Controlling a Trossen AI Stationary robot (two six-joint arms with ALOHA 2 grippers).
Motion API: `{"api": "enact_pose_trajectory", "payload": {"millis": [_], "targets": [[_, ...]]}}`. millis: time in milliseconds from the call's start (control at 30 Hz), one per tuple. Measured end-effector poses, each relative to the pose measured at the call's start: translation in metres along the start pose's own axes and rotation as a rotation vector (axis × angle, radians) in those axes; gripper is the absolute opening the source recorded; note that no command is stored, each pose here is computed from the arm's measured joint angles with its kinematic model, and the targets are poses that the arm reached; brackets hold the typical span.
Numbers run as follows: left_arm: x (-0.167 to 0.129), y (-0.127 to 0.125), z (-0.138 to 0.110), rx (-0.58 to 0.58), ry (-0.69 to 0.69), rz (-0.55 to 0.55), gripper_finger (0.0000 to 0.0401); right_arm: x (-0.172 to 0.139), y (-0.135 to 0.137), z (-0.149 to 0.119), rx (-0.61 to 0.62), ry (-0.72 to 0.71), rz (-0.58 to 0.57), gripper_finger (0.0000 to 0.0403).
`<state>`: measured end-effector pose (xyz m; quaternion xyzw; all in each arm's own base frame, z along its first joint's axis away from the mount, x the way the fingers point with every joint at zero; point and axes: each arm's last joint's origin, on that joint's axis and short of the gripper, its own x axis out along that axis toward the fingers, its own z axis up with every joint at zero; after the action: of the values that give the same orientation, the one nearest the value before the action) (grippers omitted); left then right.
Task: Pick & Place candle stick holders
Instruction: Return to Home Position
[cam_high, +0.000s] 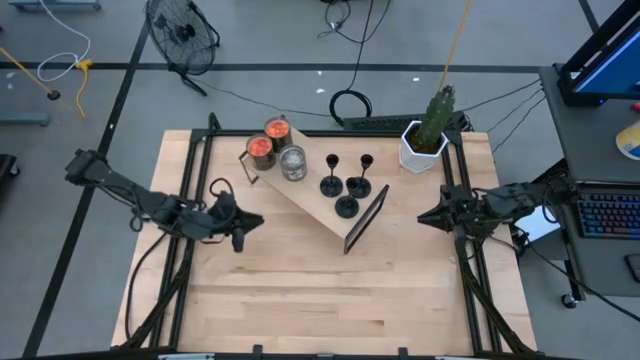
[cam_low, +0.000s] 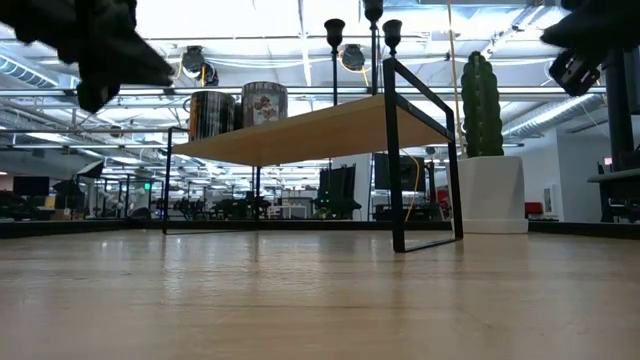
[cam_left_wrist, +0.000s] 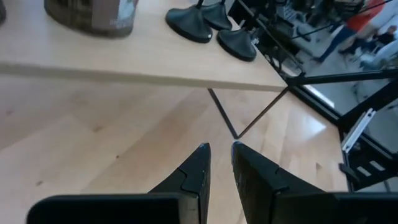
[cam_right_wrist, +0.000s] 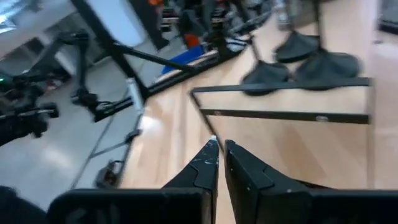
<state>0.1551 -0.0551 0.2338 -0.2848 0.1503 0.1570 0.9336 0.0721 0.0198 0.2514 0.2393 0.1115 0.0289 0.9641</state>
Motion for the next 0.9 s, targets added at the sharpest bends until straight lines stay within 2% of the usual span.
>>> {"api": "enact_pose_trajectory", "payload": {"millis": [233,400,533,700,900], "targets": [[0.009,0.024,-0.025,-0.015,-0.043,-0.042,0.0069,0.0,-0.005,0.0,0.001,-0.059,-0.131,0.0018],[0.017,0.039,-0.023,0.047,-0.024,-0.005,0.0069,-0.003,-0.005,0.001,-0.011,-0.073,-0.132,0.0018],[0.02,0.051,-0.011,0.089,0.004,-0.042,0.0069,-0.005,-0.006,0.001,-0.008,-0.085,-0.125,0.0018],[0.005,0.071,0.0,0.075,-0.011,0.017,0.0069,-0.006,-0.006,0.002,0.018,-0.091,-0.117,0.0018],[-0.026,0.081,-0.001,0.067,-0.025,-0.032,0.0069,-0.006,-0.006,0.002,0.02,-0.091,-0.118,0.0018]]}}
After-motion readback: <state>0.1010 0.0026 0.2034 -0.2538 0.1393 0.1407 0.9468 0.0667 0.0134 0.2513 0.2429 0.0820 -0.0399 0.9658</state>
